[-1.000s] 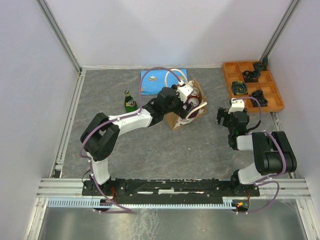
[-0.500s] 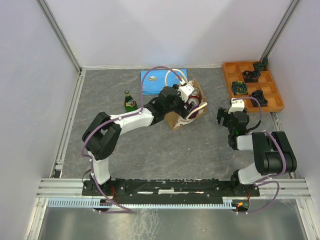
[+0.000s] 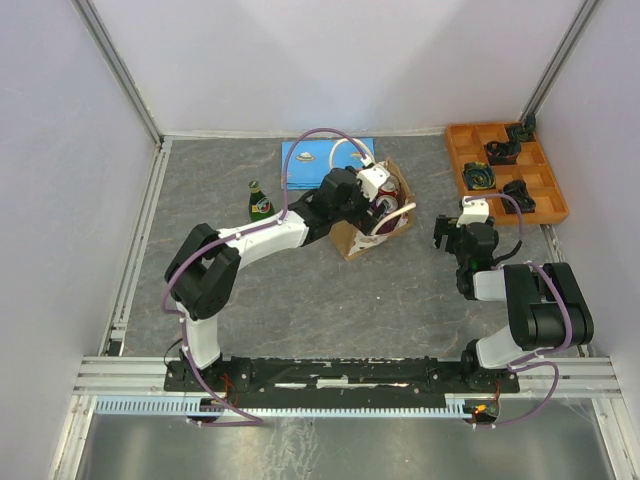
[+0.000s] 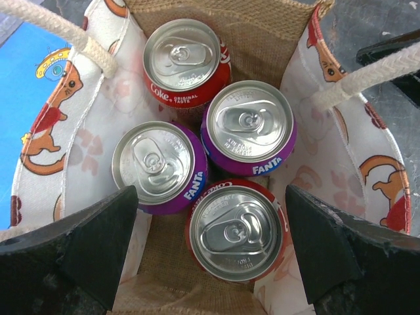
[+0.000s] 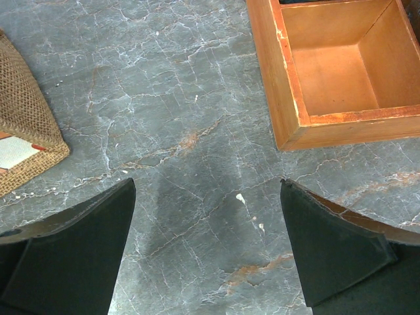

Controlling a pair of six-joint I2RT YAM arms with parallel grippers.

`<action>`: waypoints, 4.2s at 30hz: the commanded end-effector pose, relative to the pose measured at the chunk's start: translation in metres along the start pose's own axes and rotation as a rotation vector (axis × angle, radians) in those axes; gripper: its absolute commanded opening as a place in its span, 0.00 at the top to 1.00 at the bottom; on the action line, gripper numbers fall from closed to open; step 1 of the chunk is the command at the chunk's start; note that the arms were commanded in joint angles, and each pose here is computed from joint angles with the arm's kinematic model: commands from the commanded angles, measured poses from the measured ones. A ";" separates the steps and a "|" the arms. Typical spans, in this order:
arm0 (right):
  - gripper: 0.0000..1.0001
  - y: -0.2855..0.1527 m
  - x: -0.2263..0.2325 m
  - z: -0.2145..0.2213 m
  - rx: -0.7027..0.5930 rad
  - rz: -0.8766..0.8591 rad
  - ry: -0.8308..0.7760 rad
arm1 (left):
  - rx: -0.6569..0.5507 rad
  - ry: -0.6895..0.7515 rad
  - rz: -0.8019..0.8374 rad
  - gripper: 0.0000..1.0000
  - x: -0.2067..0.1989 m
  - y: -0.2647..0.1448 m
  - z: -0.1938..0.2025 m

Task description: Take the beverage out of the canvas bag

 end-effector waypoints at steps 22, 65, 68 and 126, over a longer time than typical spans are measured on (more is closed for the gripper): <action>0.01 0.005 -0.004 -0.020 -0.067 0.011 0.003 | -0.012 -0.107 -0.079 0.01 0.002 -0.038 -0.061; 0.01 0.005 -0.004 -0.020 -0.067 0.011 0.002 | 0.306 -0.205 -0.042 0.01 -0.014 -0.015 0.002; 0.01 0.005 -0.004 -0.021 -0.067 0.011 0.003 | 0.324 -0.200 -0.046 0.01 -0.013 -0.013 0.007; 0.01 0.005 -0.004 -0.021 -0.067 0.011 0.003 | -0.069 -0.038 -0.085 0.97 0.028 -0.111 -0.185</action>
Point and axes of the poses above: each gripper's point midway between its finger pads, its own y axis out along the fingers, its own x axis along the line the jaws close on, z = x × y, the point moved 2 cm from there along -y, back along the fingers, and after that the axes turned 14 degrees about -y, right-handed, at the moved point
